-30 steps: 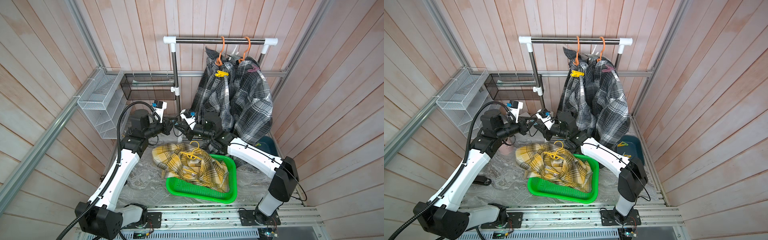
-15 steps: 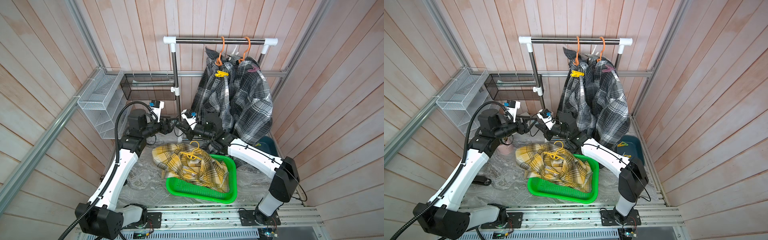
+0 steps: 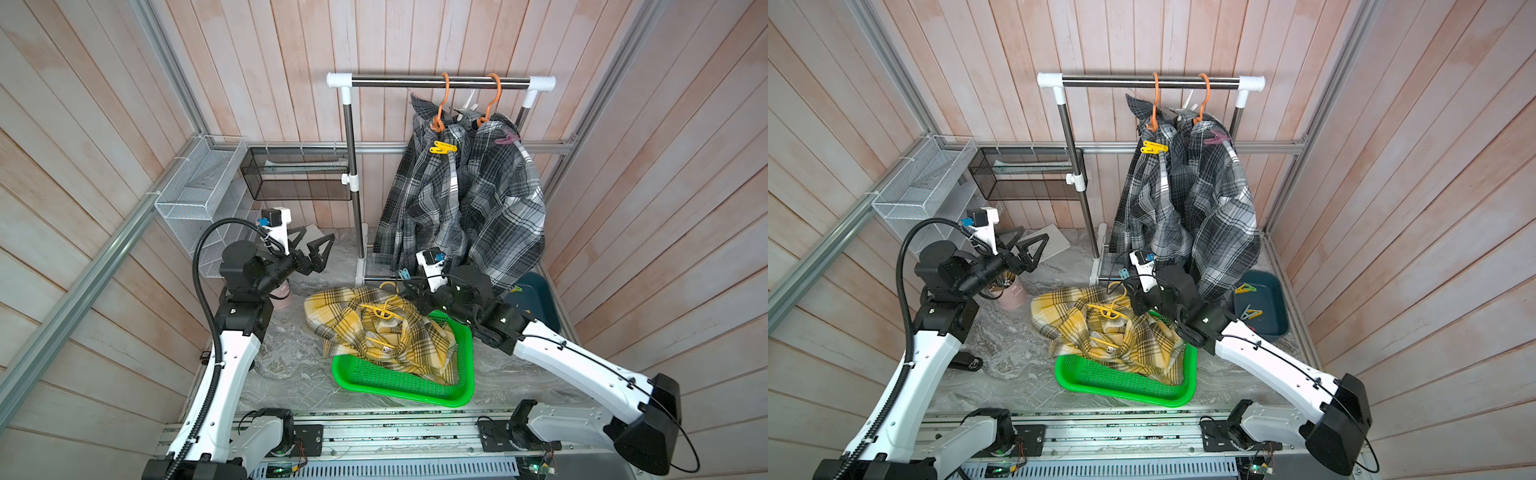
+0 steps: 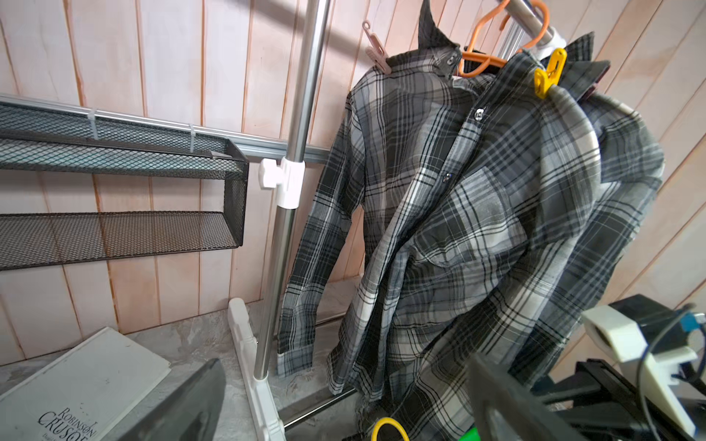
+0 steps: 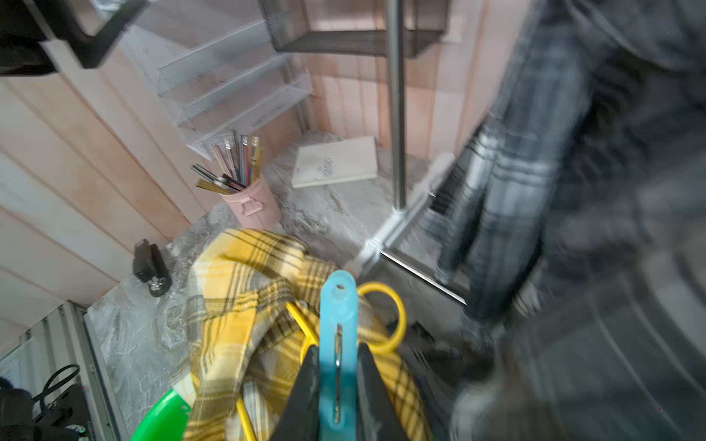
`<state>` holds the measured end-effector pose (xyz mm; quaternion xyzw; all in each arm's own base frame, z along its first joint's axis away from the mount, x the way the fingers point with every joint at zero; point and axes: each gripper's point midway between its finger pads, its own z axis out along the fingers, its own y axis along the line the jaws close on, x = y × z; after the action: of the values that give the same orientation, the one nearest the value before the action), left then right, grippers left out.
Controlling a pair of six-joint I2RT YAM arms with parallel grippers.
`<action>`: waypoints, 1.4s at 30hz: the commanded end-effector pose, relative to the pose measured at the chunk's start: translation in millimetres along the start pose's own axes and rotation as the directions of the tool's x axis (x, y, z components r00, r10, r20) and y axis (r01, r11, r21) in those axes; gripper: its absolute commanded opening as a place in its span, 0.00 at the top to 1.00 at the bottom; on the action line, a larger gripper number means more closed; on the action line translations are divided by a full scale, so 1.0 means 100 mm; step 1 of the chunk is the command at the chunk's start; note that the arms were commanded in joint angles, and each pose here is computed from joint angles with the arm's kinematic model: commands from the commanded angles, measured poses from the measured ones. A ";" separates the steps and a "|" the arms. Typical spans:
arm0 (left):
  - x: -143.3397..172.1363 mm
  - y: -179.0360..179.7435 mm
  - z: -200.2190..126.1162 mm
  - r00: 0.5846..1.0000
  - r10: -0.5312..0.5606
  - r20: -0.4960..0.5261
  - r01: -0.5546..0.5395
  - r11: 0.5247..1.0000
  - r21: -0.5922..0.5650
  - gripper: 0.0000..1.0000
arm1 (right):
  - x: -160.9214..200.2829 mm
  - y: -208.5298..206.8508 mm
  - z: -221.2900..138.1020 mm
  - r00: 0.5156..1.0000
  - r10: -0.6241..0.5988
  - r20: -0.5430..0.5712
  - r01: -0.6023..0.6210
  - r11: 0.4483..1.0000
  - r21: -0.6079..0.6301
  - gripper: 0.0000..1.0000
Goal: Remove the clothespins securing long-sleeve shirts to the hanger
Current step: Place the clamp in the storage box.
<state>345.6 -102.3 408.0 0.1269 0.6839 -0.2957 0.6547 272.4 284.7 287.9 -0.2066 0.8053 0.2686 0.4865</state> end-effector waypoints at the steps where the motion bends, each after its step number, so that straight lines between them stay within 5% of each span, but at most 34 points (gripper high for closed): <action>1: -0.15 0.02 -0.12 0.993 0.015 0.113 -0.015 1.000 0.006 0.00 | 0.52 -0.50 -0.30 0.975 0.165 -0.150 -0.115 0.948 0.296 1.00; 7: -0.13 0.12 -0.15 0.994 -0.037 0.101 0.033 0.999 0.034 0.00 | 0.81 -1.01 -0.76 0.931 0.350 -0.105 -0.240 0.803 0.545 1.00; 17: -0.14 0.14 -0.22 0.993 -0.042 0.111 0.038 0.999 0.037 0.00 | 1.25 -1.68 -1.33 0.836 0.547 0.038 -0.429 0.609 0.667 1.00; 30: -0.15 0.12 -0.24 0.994 -0.037 0.106 0.033 0.999 0.042 0.01 | 1.24 -2.81 -1.55 0.797 0.537 0.277 -0.553 0.463 0.693 1.00; 37: -0.14 0.13 -0.24 0.994 -0.036 0.104 0.032 0.999 0.035 0.00 | 1.29 -3.20 -1.50 0.770 0.547 0.328 -0.596 0.435 0.674 0.99; 40: -0.13 0.14 -0.23 0.994 -0.040 0.102 0.036 0.999 0.037 0.01 | 1.31 -3.33 -1.50 0.764 0.547 0.343 -0.604 0.418 0.678 0.71; 42: -0.13 0.14 -0.23 0.994 -0.041 0.101 0.037 0.999 0.039 0.00 | 1.27 -3.39 -1.50 0.763 0.541 0.354 -0.610 0.421 0.671 0.62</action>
<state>340.4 -73.8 417.8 0.1014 0.6483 -0.3247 0.6811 302.7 -76.0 140.2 0.3273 0.8522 0.0551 0.4045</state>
